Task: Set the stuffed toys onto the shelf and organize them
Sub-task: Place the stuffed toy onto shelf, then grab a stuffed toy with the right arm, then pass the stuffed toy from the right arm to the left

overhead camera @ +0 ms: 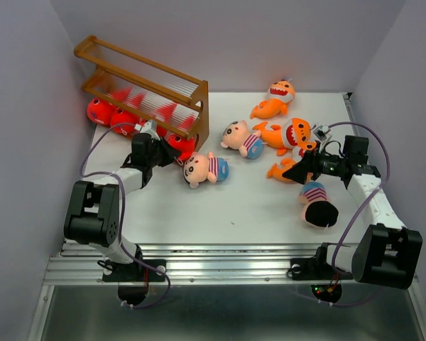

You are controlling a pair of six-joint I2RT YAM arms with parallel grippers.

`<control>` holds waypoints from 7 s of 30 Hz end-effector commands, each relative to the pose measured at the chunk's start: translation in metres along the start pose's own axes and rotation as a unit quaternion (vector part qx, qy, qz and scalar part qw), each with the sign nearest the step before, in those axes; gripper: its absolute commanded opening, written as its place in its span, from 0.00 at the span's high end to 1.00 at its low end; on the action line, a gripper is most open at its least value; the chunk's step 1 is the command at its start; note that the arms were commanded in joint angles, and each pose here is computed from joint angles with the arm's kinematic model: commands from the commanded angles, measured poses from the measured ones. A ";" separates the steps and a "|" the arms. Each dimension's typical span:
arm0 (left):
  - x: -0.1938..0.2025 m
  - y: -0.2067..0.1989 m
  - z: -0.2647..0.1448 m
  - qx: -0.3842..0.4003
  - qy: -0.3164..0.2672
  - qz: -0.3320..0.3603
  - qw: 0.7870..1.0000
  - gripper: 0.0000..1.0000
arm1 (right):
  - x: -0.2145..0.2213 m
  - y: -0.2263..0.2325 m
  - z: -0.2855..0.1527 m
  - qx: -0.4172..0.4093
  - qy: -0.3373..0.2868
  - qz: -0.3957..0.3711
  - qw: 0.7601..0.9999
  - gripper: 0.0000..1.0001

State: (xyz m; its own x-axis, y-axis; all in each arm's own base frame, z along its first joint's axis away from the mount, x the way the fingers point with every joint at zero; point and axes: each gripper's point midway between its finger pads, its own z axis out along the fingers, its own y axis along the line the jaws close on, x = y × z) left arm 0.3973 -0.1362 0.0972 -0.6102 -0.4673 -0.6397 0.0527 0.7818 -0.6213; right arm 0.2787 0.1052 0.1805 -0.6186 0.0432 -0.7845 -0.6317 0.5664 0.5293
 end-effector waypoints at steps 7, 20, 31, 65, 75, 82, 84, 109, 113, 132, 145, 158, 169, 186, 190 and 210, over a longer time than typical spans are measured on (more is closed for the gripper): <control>-0.034 -0.018 0.013 0.033 -0.045 0.006 0.998 1.00 | -0.003 -0.004 -0.001 0.005 -0.004 -0.014 1.000 0.00; -0.025 -0.004 0.020 0.014 -0.036 -0.002 0.999 0.61 | -0.002 -0.007 0.000 0.010 -0.001 -0.013 1.000 0.00; -0.028 -0.005 -0.001 0.019 -0.050 0.005 0.999 0.36 | -0.003 -0.007 -0.001 0.011 -0.001 -0.016 1.000 0.00; -0.074 -0.066 -0.181 0.030 -0.191 0.208 0.959 0.07 | 0.026 0.036 -0.008 -0.111 0.010 -0.120 0.986 0.00; -0.055 -0.067 -0.199 0.047 -0.197 0.260 0.944 0.07 | 0.037 0.026 -0.005 -0.135 0.073 -0.111 0.982 0.00; -0.053 -0.070 -0.200 0.062 -0.206 0.266 0.940 0.07 | 0.025 0.021 0.026 -0.113 0.143 -0.121 0.976 0.00; -0.054 -0.070 -0.200 0.060 -0.205 0.267 0.940 0.07 | 0.018 0.009 0.045 -0.066 0.155 -0.173 0.970 0.00; -0.061 -0.058 -0.205 0.020 -0.222 0.255 0.941 0.07 | -0.028 -0.002 0.204 0.107 0.102 0.043 0.988 0.00; -0.061 -0.058 -0.205 0.019 -0.221 0.256 0.941 0.07 | -0.028 -0.001 0.210 0.107 0.094 0.082 0.986 0.00; -0.063 -0.055 -0.206 0.009 -0.226 0.253 0.941 0.07 | -0.013 0.016 0.239 0.064 0.136 0.156 0.976 0.00; -0.062 -0.055 -0.206 0.011 -0.225 0.253 0.941 0.07 | 0.036 0.018 0.246 0.072 0.184 0.166 0.966 0.06; -0.062 -0.055 -0.206 0.012 -0.225 0.251 0.941 0.07 | 0.055 0.012 0.249 0.061 0.200 0.162 0.964 0.59; -0.058 -0.061 -0.205 0.032 -0.219 0.258 0.941 0.07 | 0.046 0.037 0.214 0.021 0.195 0.069 0.978 0.99; 0.017 -0.133 -0.202 0.284 -0.112 0.107 0.946 0.07 | 0.011 0.060 0.094 -0.126 0.140 -0.079 0.979 0.99; 0.041 -0.157 -0.196 0.304 -0.091 0.086 0.945 0.07 | 0.020 0.063 0.085 -0.130 0.141 -0.079 0.978 0.99; 0.109 -0.226 -0.123 0.267 0.005 0.089 0.959 0.14 | 0.017 0.085 0.069 -0.152 0.119 -0.109 0.975 0.99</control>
State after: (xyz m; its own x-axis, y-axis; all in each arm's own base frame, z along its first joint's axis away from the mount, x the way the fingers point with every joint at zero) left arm 0.2069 -0.3036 0.1793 -0.6452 -0.2582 -0.7191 0.5034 0.5643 -0.6543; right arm 0.2571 0.2058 0.1772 -0.5642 -0.2721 -0.7795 -0.8158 0.3292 0.4755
